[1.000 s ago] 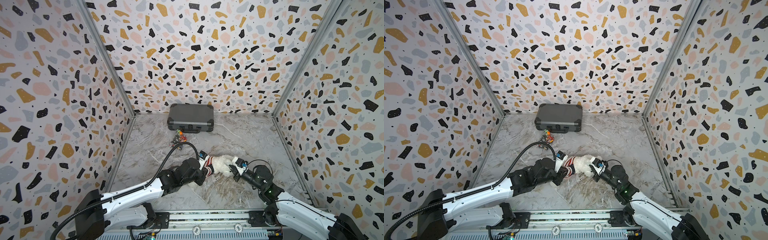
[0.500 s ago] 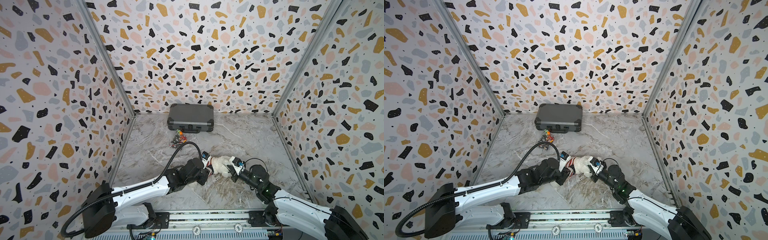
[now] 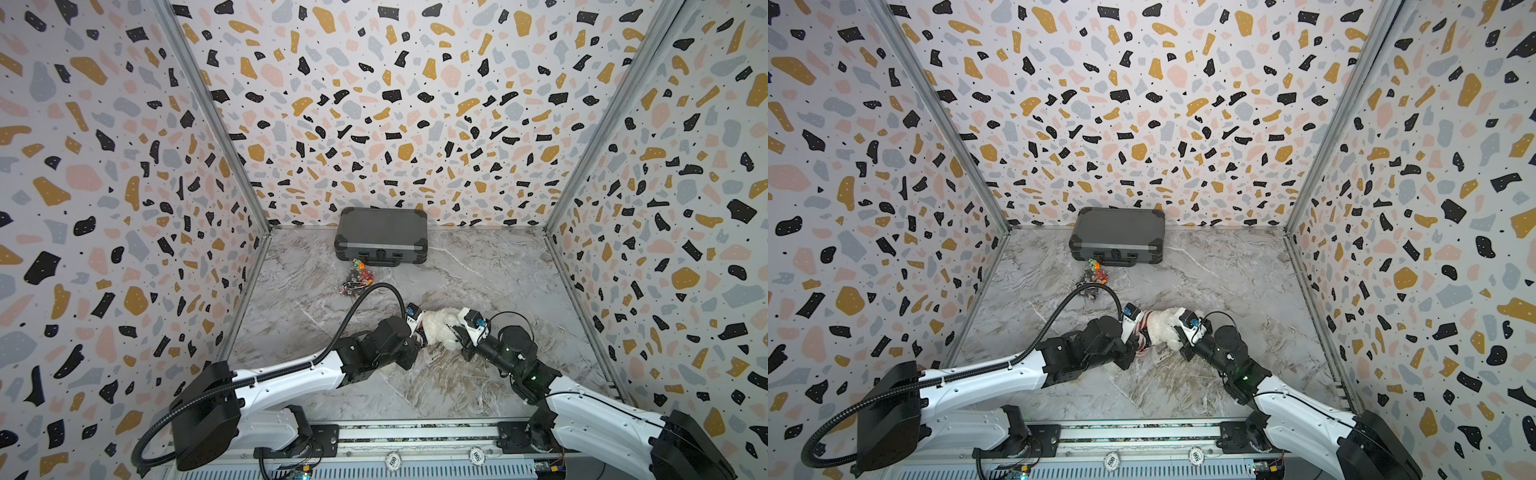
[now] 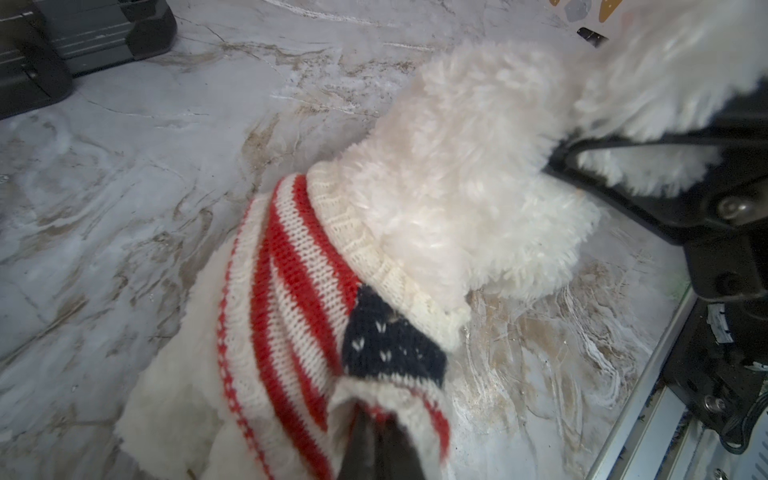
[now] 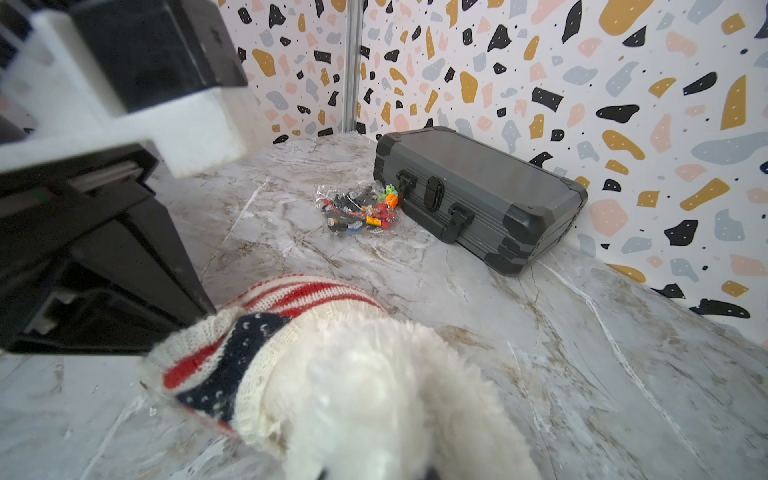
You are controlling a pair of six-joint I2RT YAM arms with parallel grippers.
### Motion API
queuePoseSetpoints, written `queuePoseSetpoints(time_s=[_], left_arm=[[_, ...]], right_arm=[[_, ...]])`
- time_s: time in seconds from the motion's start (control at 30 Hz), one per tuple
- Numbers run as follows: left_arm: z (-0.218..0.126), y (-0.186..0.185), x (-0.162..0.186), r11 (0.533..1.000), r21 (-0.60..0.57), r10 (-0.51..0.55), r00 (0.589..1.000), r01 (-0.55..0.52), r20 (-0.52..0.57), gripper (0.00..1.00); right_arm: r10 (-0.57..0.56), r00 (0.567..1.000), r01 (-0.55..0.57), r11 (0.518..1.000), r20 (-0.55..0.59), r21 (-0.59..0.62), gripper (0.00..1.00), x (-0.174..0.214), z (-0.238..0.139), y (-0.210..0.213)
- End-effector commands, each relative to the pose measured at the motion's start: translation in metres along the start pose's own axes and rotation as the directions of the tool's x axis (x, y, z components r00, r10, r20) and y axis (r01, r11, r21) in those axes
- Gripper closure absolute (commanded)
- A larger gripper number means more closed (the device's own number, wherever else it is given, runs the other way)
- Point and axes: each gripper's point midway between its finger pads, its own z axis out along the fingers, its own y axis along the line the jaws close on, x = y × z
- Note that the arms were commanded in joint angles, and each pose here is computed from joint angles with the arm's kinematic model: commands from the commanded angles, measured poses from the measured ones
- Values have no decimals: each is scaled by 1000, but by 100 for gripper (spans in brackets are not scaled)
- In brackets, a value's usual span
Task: Dress the teddy bear
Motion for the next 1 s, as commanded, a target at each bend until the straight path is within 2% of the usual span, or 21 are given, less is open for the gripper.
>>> queuePoseSetpoints(time_s=[0.0, 0.1, 0.27, 0.4, 0.5, 0.57, 0.7, 0.8, 0.97], left_arm=[[-13, -9, -20, 998, 46, -34, 995, 30, 92, 100], [-28, -8, -38, 995, 61, -92, 979, 82, 180, 100], [-39, -13, -58, 967, 157, -239, 925, 200, 295, 100], [-35, -4, -59, 940, 168, -337, 884, 296, 326, 100], [-20, 23, -43, 925, 67, -378, 878, 375, 295, 100], [-13, 36, -34, 904, 61, -423, 861, 424, 281, 100], [-14, 44, -35, 867, 120, -495, 813, 483, 306, 100], [-19, 43, -45, 863, 139, -503, 802, 486, 322, 100], [-18, 31, -62, 869, 168, -494, 817, 465, 296, 100]], right_arm=[[3, 991, -4, 1000, 137, 4, 100, -72, -1, -6], [0, 997, -3, 999, 78, 34, 98, -85, 7, -15], [31, 998, -25, 995, -55, 96, 82, -71, 26, -32], [73, 994, -67, 995, -84, 75, 57, -59, 29, -28], [94, 992, -87, 993, -85, 79, 36, -52, 23, -28], [104, 990, -96, 992, -96, 84, 26, -46, 20, -28], [109, 987, -97, 990, -115, 107, 18, -39, 11, -30], [105, 988, -91, 988, -110, 122, 14, -37, 1, -31], [106, 992, -103, 993, -64, 55, 14, -40, -12, -14]])
